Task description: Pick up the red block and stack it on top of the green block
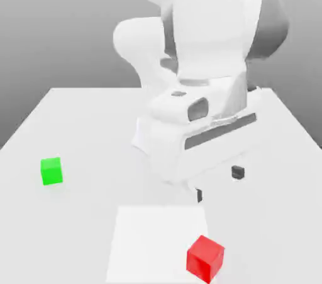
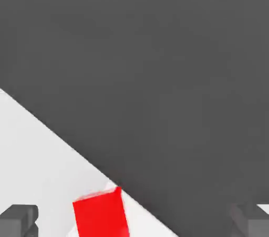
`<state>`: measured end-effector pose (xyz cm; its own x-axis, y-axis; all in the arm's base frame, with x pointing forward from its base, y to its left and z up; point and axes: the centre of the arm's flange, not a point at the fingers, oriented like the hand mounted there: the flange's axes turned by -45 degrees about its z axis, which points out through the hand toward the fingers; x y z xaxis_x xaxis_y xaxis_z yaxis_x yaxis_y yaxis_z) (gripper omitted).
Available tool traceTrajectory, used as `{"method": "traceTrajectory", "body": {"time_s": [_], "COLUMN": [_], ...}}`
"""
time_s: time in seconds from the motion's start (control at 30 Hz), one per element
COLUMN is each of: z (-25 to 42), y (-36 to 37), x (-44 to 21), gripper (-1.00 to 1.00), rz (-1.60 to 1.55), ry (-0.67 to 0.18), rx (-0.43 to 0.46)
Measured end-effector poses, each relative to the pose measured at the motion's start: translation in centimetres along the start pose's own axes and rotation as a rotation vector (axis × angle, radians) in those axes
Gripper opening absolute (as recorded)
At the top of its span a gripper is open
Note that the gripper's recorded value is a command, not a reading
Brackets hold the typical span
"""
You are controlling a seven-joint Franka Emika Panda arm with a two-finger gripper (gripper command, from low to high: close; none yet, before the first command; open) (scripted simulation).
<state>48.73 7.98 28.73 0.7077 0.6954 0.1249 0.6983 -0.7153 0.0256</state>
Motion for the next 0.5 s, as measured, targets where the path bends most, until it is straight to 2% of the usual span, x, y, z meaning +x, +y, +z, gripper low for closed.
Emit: {"method": "traceTrajectory", "body": {"time_s": [0.13, 0.27, 0.3, 0.5], "z": [6.7, 12.0, 13.2, 13.8], "y": [-1.3, -1.6, -1.7, -1.7], "x": [-1.7, -2.5, -2.8, -2.9], "gripper": [0.00, 0.00, -1.00, -1.00], "rz": [-0.113, -0.135, -0.135, -0.135], "ry": [-0.104, -0.122, -0.123, -0.124], "rx": [0.028, 0.033, 0.033, 0.035]}}
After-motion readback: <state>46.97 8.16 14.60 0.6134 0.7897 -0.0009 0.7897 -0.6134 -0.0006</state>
